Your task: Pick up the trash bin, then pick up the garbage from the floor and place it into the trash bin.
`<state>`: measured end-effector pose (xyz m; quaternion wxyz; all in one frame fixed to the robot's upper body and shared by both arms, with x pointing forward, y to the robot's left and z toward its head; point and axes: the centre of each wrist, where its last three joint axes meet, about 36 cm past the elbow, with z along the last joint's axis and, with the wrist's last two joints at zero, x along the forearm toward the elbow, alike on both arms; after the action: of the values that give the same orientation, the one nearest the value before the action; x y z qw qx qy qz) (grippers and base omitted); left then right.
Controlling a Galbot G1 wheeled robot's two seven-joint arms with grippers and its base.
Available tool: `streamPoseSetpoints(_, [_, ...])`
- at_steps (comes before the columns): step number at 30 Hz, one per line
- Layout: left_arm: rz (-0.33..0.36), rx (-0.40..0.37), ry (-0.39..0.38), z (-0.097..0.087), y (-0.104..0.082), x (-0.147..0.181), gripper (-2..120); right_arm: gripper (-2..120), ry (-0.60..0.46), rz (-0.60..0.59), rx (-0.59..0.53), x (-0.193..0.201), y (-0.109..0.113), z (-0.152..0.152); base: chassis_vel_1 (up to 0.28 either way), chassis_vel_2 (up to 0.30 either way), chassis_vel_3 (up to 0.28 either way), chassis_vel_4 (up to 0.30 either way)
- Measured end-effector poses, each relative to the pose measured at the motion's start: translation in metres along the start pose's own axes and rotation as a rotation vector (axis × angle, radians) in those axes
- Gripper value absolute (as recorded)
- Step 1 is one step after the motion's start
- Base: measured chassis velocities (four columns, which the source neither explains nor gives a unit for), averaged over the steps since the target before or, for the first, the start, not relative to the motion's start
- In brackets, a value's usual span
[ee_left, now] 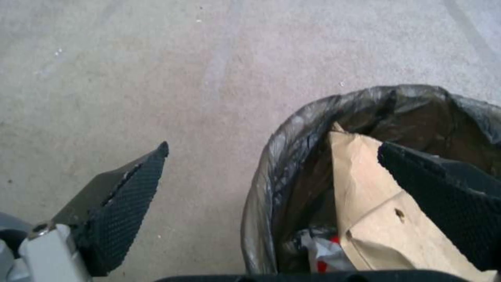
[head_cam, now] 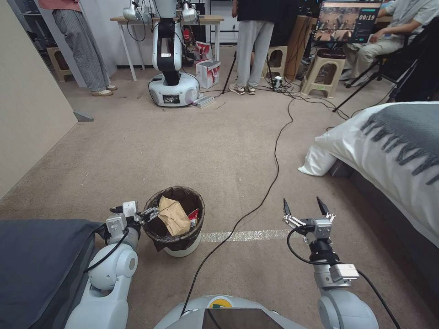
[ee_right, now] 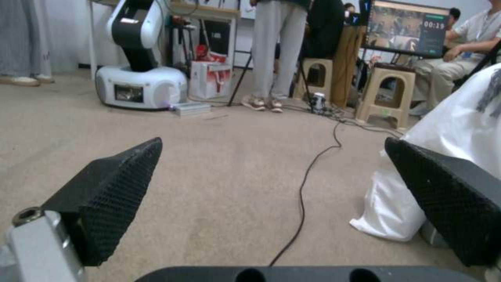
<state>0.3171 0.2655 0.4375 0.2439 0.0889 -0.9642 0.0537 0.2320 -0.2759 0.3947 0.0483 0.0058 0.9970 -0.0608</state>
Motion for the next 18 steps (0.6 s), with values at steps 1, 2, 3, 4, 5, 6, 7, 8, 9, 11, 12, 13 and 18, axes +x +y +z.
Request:
streamPoseSetpoints(1, [-0.001, -0.002, -0.004, -0.001, 0.000, 0.001, 100, 100, 0.000, 0.001, -0.001, 0.000, 0.000, 0.000, 0.000, 0.000, 0.000, 0.000])
streamPoseSetpoints(2, [-0.001, -0.003, -0.006, -0.002, 0.000, 0.002, 100, 100, 0.000, 0.001, -0.002, 0.000, 0.000, 0.000, 0.000, 0.000, 0.000, 0.000])
streamPoseSetpoints(3, [-0.001, -0.003, -0.006, -0.002, 0.000, 0.002, 100, 100, 0.000, 0.001, -0.002, 0.000, 0.000, 0.000, 0.000, 0.000, 0.000, 0.000])
streamPoseSetpoints(4, [-0.002, -0.007, -0.013, -0.004, 0.000, 0.003, 100, 100, -0.001, 0.003, -0.005, 0.000, -0.001, -0.001, 0.000, 0.000, 0.000, 0.000])
streamPoseSetpoints(5, [-0.002, -0.009, -0.021, -0.006, 0.000, 0.005, 100, 100, -0.002, 0.004, -0.007, -0.001, -0.001, -0.002, 0.000, 0.000, 0.000, 0.000])
streamPoseSetpoints(6, [-0.002, -0.011, -0.026, -0.007, 0.000, 0.007, 100, 100, -0.002, 0.004, -0.008, -0.001, -0.001, -0.003, 0.000, 0.000, 0.000, 0.000])
streamPoseSetpoints(7, [-0.002, -0.011, -0.026, -0.007, 0.000, 0.007, 100, 100, -0.002, 0.004, -0.008, -0.001, -0.001, -0.003, 0.000, 0.000, 0.000, 0.000])
streamPoseSetpoints(8, [-0.005, -0.015, -0.037, -0.010, 0.000, 0.009, 100, 100, -0.002, 0.005, -0.012, -0.001, -0.002, -0.004, 0.000, 0.000, 0.000, 0.000])
streamPoseSetpoints(9, [-0.011, -0.021, -0.049, -0.012, 0.000, 0.011, 100, 100, -0.003, 0.007, -0.014, -0.002, -0.002, -0.005, 0.000, 0.000, 0.000, 0.000])
streamPoseSetpoints(11, [-0.034, -0.049, -0.103, -0.016, 0.000, 0.015, 100, 100, -0.005, 0.010, -0.016, -0.002, -0.003, -0.006, 0.000, 0.000, 0.000, 0.000])
streamPoseSetpoints(12, [-0.034, -0.049, -0.103, -0.016, 0.000, 0.015, 100, 100, -0.005, 0.010, -0.016, -0.002, -0.003, -0.006, 0.000, 0.000, 0.000, 0.000])
streamPoseSetpoints(13, [-0.027, -0.066, -0.170, -0.018, 0.001, 0.018, 100, 100, -0.006, 0.017, -0.013, -0.002, -0.004, -0.007, 0.000, 0.000, 0.000, 0.000])
streamPoseSetpoints(18, [0.111, -0.174, -0.468, -0.016, 0.017, 0.023, 100, 100, -0.004, 0.054, 0.008, 0.001, -0.010, -0.008, 0.000, 0.000, 0.000, 0.000])
